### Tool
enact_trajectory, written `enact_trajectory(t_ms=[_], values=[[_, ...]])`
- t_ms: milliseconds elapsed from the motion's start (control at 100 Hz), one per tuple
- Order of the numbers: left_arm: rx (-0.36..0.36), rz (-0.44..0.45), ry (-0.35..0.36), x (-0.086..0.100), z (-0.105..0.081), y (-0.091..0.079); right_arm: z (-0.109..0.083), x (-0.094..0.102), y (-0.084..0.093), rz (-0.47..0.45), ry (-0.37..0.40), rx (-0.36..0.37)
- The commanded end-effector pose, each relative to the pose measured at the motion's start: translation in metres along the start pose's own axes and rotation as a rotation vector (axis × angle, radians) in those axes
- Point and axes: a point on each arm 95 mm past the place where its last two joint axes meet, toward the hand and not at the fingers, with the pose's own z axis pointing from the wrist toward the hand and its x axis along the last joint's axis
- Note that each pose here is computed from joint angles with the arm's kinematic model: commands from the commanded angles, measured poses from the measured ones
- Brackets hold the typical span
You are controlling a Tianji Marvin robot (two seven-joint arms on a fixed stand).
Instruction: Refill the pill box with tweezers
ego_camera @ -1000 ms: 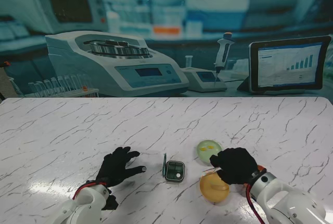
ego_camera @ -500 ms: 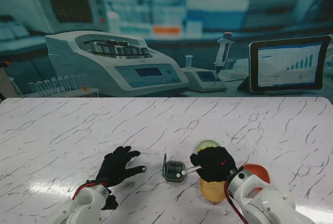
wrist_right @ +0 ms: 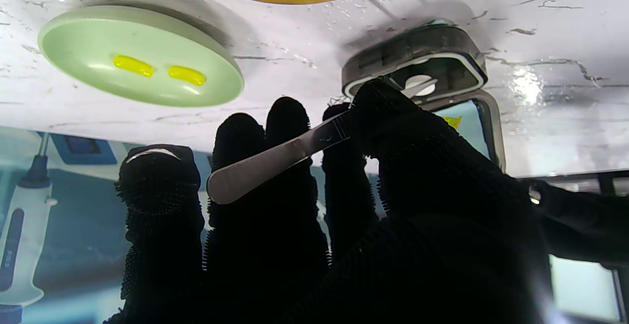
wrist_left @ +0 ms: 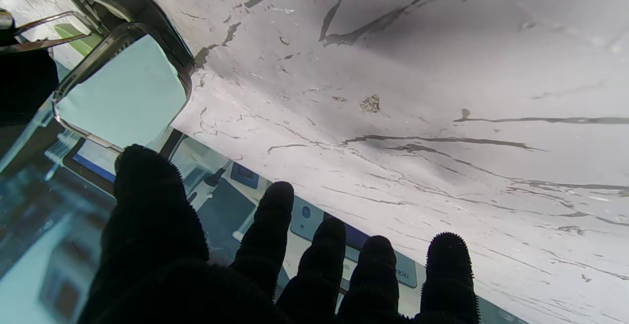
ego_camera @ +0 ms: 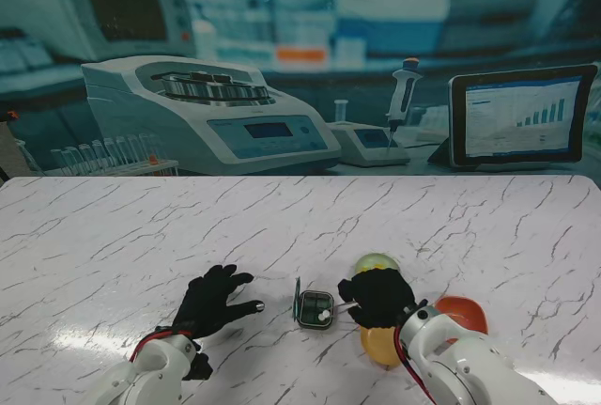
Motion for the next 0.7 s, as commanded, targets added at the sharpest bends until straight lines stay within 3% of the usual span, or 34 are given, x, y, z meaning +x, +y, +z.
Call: enact_trajectory(t_ms=[0, 690], values=[[-0.015, -0.013, 0.024, 0.0028, -0.0014, 0.0047, 0.0008, 0.0047, -0.0023, 0.015, 0.002, 0.004], [-0.009, -0.023, 0.019, 0.0009, -0.0034, 0.0047, 0.0047, 0.0085, 0.0017, 0.02, -0.001, 0.014]])
